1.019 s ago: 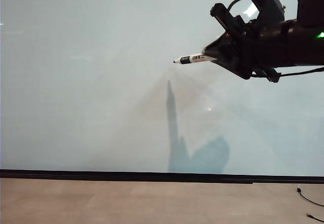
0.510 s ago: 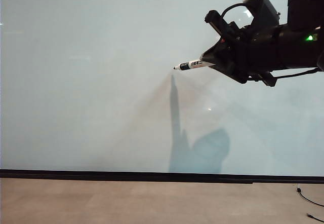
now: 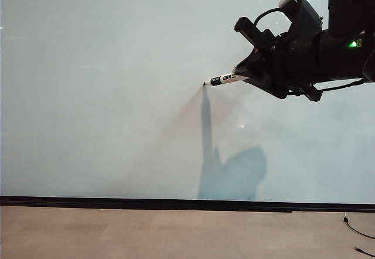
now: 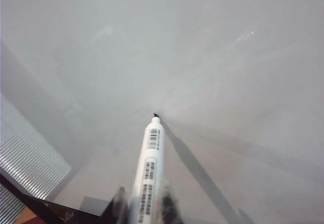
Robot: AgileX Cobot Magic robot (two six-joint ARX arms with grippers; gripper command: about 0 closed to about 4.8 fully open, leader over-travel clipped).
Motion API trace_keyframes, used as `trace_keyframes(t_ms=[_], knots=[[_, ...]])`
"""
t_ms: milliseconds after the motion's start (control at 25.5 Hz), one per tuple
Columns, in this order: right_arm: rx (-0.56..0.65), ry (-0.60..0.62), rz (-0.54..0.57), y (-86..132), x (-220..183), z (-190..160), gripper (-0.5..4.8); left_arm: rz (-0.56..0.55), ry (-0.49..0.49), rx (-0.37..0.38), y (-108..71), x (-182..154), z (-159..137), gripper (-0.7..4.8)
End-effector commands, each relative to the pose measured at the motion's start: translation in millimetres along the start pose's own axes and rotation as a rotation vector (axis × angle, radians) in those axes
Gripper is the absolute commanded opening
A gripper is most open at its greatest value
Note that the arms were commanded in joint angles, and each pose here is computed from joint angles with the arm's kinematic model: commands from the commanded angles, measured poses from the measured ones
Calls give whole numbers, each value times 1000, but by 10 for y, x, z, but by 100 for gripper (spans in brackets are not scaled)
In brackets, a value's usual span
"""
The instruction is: Pick up the pen on the shelf to the right of the whiteboard and draw a cross mark.
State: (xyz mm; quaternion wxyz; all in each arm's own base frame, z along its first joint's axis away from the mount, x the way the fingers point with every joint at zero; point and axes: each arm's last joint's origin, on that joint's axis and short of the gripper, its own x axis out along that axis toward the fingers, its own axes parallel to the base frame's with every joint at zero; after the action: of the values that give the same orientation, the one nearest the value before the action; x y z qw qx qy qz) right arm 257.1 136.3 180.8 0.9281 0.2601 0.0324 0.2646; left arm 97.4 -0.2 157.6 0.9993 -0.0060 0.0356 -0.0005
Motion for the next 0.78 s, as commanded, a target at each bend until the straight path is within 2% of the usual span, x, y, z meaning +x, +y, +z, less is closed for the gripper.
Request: trace_keyframes(t_ms=[39,784], knots=[[-7,-28,-13,9,7,30,-4,-4,-8,4,-1,-2,15,-5],[-13,-29,-51,-19,-29,-1,-4,-4,-8,4,-1,-2,15,-5]])
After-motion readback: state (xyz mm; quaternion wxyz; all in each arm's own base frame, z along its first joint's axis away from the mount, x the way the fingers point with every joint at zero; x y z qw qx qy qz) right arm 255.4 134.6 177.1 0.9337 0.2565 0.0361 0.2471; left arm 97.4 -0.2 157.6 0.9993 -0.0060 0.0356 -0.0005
